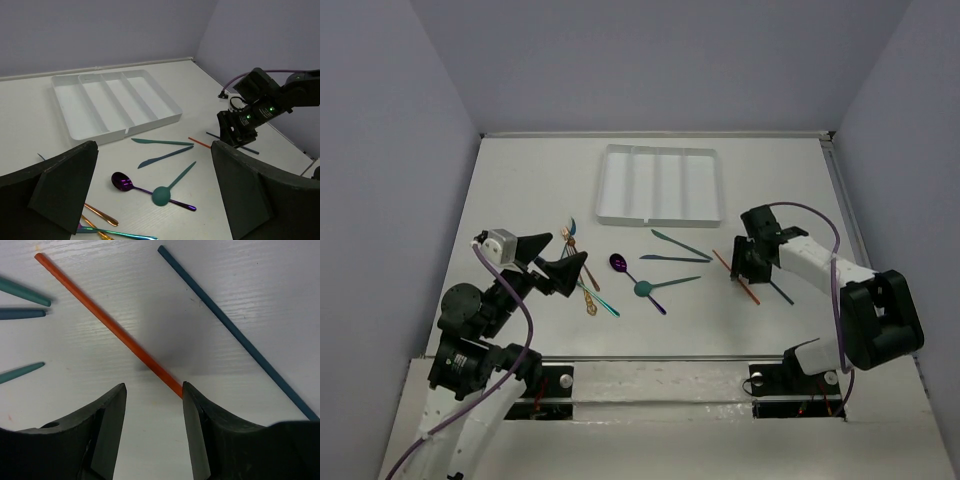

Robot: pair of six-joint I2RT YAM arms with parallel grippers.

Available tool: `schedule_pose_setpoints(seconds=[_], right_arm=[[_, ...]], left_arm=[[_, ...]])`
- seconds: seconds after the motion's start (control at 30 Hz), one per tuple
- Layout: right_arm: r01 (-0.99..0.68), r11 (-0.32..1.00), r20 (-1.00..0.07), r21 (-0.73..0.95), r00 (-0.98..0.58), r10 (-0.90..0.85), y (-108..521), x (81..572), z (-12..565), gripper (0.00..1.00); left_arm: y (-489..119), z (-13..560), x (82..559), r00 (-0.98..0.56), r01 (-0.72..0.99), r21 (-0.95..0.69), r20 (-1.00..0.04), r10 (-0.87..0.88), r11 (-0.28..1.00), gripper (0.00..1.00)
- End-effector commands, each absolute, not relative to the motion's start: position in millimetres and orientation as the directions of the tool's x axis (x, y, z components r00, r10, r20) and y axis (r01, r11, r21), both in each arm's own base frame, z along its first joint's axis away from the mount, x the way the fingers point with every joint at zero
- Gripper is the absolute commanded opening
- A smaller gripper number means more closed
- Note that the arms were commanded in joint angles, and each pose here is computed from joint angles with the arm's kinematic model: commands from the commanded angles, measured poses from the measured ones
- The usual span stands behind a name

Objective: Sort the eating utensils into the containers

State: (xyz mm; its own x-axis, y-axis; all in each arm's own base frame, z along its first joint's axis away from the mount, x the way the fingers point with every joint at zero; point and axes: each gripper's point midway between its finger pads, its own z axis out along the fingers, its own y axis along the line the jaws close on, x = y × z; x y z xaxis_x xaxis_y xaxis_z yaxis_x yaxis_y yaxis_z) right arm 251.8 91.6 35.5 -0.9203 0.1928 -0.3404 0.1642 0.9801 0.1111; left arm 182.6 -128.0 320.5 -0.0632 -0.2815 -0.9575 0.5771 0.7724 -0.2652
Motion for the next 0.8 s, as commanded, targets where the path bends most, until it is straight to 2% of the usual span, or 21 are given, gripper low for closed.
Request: schedule_pose_setpoints(seconds=[0.0, 0.4, 0.6, 0.77], right_arm=[[0.179, 0.978, -0.352, 0.110, -0.913, 0.207, 89, 265, 37, 0.55], [0.166, 0.982, -0.278, 0.092, -0.943, 0.186, 92, 260, 12, 0.54], [0.159, 0.982, -0.279, 0.104, -0.943, 0.182, 99, 255, 8, 0.36], [0.148, 0.987, -0.289, 0.069, -0.944, 0.162, 106, 252, 5, 0.30]], left_arm=[[-125, 343, 176, 0.008, 0.595, -0.238, -0.953, -0.302, 0.767, 0.99], [-122, 346, 174, 0.021, 0.586, -0.238, -0.951, -0.308, 0.775, 0.99], [-122, 345, 175, 0.019, 0.585, -0.238, -0.952, -0.306, 0.776, 0.99], [-122, 345, 174, 0.021, 0.585, -0.237, -0.952, -0.307, 0.775, 0.99]])
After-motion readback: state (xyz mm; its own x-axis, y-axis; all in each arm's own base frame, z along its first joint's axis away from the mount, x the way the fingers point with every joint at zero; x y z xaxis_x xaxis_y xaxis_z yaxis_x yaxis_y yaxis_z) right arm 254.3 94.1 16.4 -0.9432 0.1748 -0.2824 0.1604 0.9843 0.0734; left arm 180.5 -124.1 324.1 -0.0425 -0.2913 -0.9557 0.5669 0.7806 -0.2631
